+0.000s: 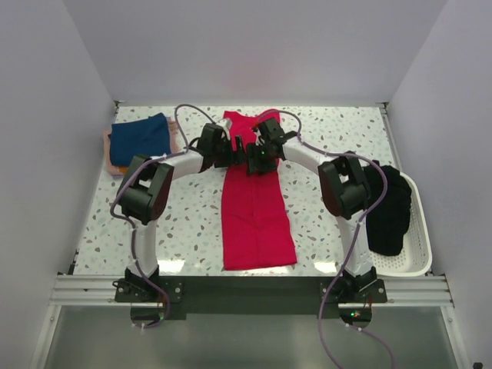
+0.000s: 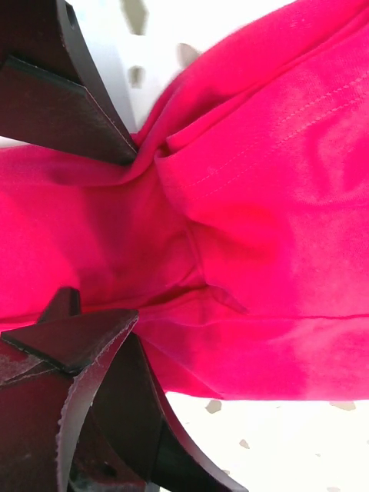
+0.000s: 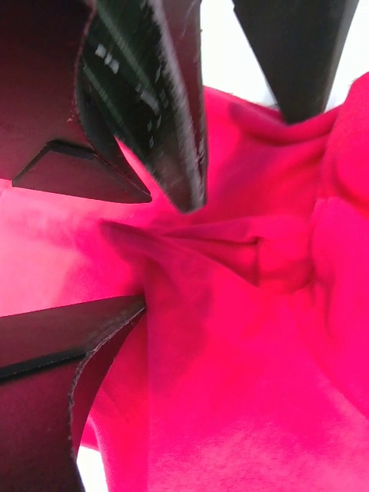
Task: Fold and stack the t-shirts
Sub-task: Fold the tshirt
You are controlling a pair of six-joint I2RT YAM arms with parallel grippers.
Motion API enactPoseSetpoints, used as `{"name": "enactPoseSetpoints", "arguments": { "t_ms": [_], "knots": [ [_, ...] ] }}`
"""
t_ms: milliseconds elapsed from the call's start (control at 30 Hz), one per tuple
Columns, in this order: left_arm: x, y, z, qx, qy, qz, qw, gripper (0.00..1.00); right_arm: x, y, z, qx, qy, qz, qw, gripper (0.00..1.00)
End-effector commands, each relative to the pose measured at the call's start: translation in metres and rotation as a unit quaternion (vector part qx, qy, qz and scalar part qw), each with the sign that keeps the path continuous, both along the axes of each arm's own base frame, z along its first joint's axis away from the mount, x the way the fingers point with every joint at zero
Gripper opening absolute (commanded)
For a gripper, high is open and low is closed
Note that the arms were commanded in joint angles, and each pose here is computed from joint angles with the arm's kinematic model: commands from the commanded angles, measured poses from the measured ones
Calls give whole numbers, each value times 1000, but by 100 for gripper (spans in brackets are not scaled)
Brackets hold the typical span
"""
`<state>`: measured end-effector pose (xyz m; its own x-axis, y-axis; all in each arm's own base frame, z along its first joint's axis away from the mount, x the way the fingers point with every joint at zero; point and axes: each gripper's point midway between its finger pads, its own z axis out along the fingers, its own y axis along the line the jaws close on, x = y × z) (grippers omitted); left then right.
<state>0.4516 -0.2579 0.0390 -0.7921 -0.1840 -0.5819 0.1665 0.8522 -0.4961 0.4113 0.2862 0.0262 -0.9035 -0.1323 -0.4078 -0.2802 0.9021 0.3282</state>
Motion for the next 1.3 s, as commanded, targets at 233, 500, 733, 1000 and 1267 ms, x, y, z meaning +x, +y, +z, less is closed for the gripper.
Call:
{"name": "enactPoseSetpoints", "arguments": {
  "t_ms": [233,500,733,1000,1267],
  "knots": [
    [28,14,-37,74,34,14,997,82,27,-18,-41,-41,23,-15,999,56],
    [53,3,7,59,-36,-1,998,89,42,-10,15,-6,-42,8,999,62],
    [40,21,115,52,-151,19,987,98,20,-15,120,46,-124,9,991,66],
    [-71,58,73,92,-82,10,992,93,-88,-63,110,11,-68,-29,997,64],
    [-179,79,49,82,-19,36,996,88,-202,-93,61,-20,6,-76,997,61]
  ]
}}
